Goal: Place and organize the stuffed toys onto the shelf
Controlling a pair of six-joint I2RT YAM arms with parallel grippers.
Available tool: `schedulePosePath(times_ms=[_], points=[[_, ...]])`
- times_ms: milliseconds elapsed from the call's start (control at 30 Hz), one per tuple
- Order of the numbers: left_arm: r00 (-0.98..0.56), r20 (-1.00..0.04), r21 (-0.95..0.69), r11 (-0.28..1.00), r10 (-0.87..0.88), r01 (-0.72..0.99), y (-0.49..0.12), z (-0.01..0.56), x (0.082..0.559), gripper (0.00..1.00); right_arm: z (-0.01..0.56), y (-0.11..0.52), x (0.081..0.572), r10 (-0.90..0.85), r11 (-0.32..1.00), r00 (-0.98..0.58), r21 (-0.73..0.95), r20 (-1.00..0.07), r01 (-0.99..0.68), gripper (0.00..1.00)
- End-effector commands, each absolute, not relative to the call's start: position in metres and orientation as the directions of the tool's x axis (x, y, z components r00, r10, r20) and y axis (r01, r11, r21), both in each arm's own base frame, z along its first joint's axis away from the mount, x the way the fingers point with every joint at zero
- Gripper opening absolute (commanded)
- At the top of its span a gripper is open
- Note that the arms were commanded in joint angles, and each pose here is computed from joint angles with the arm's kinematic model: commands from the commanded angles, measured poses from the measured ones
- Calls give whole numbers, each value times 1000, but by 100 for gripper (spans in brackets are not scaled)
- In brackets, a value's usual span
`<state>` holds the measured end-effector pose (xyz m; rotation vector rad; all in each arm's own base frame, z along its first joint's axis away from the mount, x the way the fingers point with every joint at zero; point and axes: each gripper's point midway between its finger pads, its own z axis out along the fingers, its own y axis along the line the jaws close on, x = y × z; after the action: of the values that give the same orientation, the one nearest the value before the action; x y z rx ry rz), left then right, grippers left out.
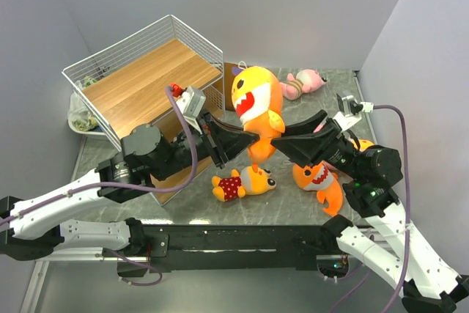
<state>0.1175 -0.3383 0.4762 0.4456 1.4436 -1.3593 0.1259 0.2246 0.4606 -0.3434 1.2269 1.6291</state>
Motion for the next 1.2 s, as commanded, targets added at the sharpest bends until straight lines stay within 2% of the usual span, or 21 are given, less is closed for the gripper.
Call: schedulePosePath(times_ms=[0, 33, 133, 200, 367, 600, 767, 1167], points=[[-327, -811, -500, 286, -485, 817, -314, 524, 121, 1, 483, 208, 123, 594, 142, -316, 483, -740, -864, 67], [-320, -816, -498, 306, -481, 811, -312, 523, 123, 1, 485, 204, 122, 602, 158, -298, 476, -741, -865, 77], [-263, -816, -488, 370, -516, 790, -291, 539, 132, 1, 482, 200, 128, 598, 211, -276, 480, -752, -851, 89], [-219, -821, -484, 437, -527, 758, -272, 548, 140, 1, 479, 198, 130, 592, 236, -270, 484, -759, -843, 91], [-136, -830, -495, 603, -541, 625, -223, 558, 163, 1, 470, 199, 136, 592, 252, -278, 501, -757, -828, 92], [-93, -914, -405, 869, -396, 283, -168, 508, 198, 1, 464, 206, 147, 577, 265, -315, 537, -754, -801, 92], [-80, -927, -373, 918, -365, 134, -139, 499, 203, 1, 461, 210, 153, 568, 262, -339, 556, -750, -789, 91], [-69, -981, -180, 982, -183, -50, -108, 482, 209, 1, 453, 215, 161, 560, 270, -368, 584, -742, -766, 91]])
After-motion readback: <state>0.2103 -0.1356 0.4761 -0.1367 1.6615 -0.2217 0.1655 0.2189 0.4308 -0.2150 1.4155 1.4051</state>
